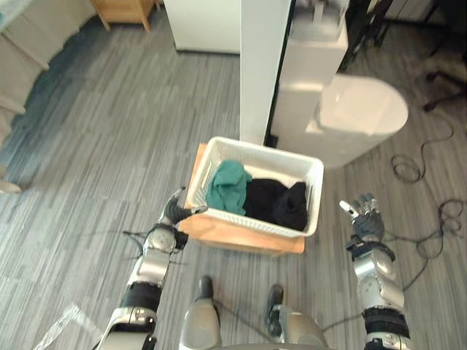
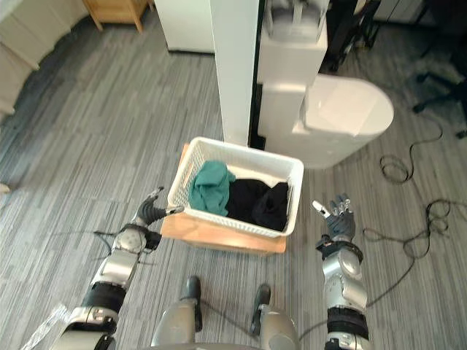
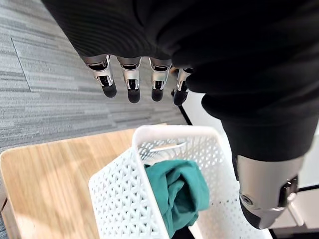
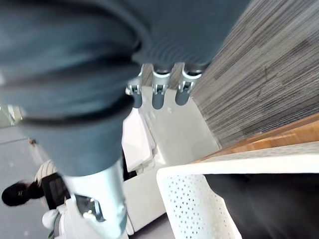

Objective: Pick up the laundry basket with both hands and put the clothes into the washing machine.

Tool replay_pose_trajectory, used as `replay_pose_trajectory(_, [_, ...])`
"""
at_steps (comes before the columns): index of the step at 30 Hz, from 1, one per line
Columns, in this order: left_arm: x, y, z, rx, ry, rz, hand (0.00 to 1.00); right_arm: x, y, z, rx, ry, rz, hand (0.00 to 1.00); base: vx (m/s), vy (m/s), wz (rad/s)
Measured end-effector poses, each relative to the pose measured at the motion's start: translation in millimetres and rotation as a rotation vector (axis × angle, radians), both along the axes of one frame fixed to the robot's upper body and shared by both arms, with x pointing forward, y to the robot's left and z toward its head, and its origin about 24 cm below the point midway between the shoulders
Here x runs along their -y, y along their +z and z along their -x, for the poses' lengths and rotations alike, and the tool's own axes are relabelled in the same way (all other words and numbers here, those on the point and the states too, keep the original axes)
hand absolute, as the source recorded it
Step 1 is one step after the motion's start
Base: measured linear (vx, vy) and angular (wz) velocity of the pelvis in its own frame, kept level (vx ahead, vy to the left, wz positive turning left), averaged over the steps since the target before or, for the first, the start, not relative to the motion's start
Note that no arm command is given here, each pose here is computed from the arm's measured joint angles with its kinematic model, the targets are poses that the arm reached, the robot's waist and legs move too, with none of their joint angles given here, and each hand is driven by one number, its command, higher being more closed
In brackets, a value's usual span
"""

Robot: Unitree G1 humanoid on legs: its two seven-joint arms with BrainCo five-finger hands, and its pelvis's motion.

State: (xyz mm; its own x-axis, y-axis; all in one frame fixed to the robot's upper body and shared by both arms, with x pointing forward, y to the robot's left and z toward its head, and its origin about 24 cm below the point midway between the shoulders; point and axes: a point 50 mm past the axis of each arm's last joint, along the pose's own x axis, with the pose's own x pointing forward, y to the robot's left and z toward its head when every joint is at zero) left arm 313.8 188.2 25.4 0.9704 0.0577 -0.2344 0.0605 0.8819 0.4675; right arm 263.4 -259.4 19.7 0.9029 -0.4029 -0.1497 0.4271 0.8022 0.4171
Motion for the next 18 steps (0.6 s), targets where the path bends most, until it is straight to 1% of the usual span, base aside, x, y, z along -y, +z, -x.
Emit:
replay_pose_trajectory(4, [12.4, 37.7, -26.0, 0.104, -0.047, 0.087, 0.00, -0.7, 8.5, -4.0, 0.044, -0.025, -0.034, 0.00, -0.05, 0.059, -0.05])
replay_pose_trajectory(8, [15.3, 63.8, -39.4, 0.170, -0.071, 0.217, 0.00, -6.6, 19.0, -4.6, 0.109, -0.027, -0.051, 0.00, -0.01, 0.021, -0.01])
replay_pose_trajectory(10, [16.5, 80.3, -46.2, 0.215, -0.092, 0.299, 0.00, -5.4, 22.7, -4.6, 0.134, -0.040, -0.043, 0.00, -0.01, 0.007, 0.08])
replay_pose_trajectory(11, [19.4, 87.8, -49.6, 0.234, -0.111, 0.317, 0.00, -4.0, 25.5, -4.0, 0.146, -0.049, -0.038, 0.00, -0.01, 0.004, 0.10])
replay_pose_trajectory(14, [24.2, 106.5, -61.1, 0.260, -0.157, 0.305, 0.00, -2.7, 34.4, -2.2, 0.184, -0.058, -0.023, 0.00, 0.00, 0.001, 0.03])
replay_pose_trajectory(18, [32.4, 128.3, -67.9, 0.305, -0.210, 0.289, 0.00, -1.7, 40.6, 1.6, 0.211, -0.059, -0.005, 0.00, 0.00, 0.000, 0.00])
